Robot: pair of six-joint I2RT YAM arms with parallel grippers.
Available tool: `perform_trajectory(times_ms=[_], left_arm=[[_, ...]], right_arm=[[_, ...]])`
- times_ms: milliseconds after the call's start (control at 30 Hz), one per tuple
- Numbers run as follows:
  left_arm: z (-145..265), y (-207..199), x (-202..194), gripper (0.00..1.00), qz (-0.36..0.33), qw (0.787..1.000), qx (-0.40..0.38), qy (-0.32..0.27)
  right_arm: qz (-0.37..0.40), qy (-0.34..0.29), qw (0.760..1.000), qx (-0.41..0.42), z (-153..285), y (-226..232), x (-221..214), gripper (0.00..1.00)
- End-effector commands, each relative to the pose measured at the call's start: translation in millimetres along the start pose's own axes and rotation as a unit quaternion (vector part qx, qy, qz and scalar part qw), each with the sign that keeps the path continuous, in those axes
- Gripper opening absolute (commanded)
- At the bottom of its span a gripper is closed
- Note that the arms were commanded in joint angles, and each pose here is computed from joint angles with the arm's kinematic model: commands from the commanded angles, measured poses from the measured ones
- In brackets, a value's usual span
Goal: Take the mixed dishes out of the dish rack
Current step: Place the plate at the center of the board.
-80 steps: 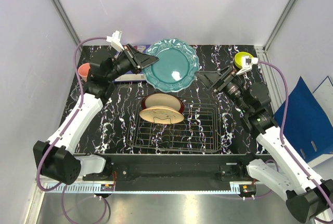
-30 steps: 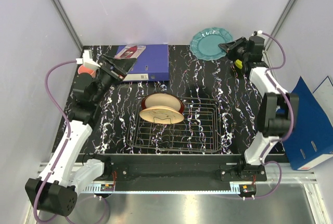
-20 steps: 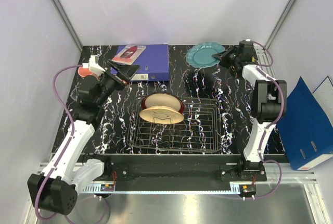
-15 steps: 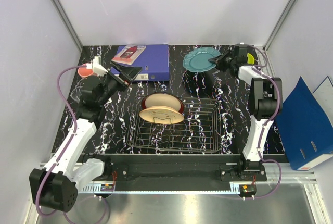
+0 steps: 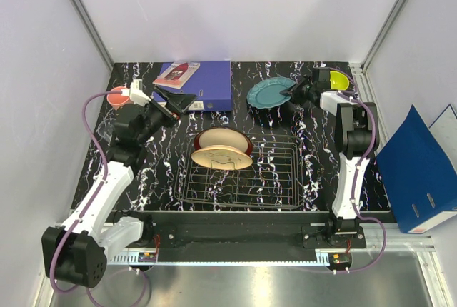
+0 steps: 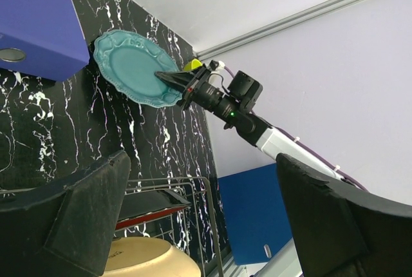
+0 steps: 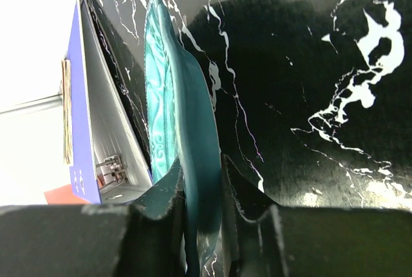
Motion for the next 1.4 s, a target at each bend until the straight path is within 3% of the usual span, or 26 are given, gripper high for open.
perform_trajectory(times_ms=[0,67,100,200,300,533,967,1167,1267,1367], left_arm=[[-2,-10,4,0.99,-0.018,0.999,-0.031,-0.001],[-3,-9,4,0.99,-0.017,0.999,-0.03,-0.002],[-3,-9,4,0.99,-0.017,0.999,-0.029,0.0],[-4,-9,4,0.99,-0.016,1.0,-0.025,0.002],[-4,-9,4,0.99,-0.017,1.0,-0.023,0.005],[-2,-8,4,0.99,-0.028,1.0,-0.006,0.009],[-5,0,5,0.99,-0.035,0.998,0.039,0.022],[-3,-6,12,0.99,-0.08,0.995,0.065,0.015],[0,-14,16,0.99,-0.132,0.988,0.079,0.01],[4,-28,13,0.99,-0.23,0.971,0.069,0.006]], right_arm=[[0.031,-0.031,0.997,0.067,9,39,20,0.16],[0.032,-0.029,0.997,0.065,10,39,20,0.32],[0.03,-0.027,0.997,0.061,10,37,19,0.47],[0.03,-0.029,0.998,0.056,14,37,18,0.65],[0.034,-0.031,0.998,0.05,19,40,17,0.75],[0.041,-0.045,0.998,-0.019,30,35,18,0.85],[0.085,-0.098,0.981,-0.146,62,36,14,0.86],[0.104,-0.147,0.979,-0.09,101,78,14,0.87],[0.129,-0.176,0.976,-0.023,132,115,0,0.87],[0.156,-0.197,0.965,0.079,170,147,-27,0.87]])
Point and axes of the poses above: each gripper's point midway between its finger pads, its own z axis back along the fingers, its own y axis along the line the jaws close on, x = y × z, the point moved 10 cm from there along z, back along the fingers, and after that the axes turned 2 degrees about z, right-handed, at the moved point
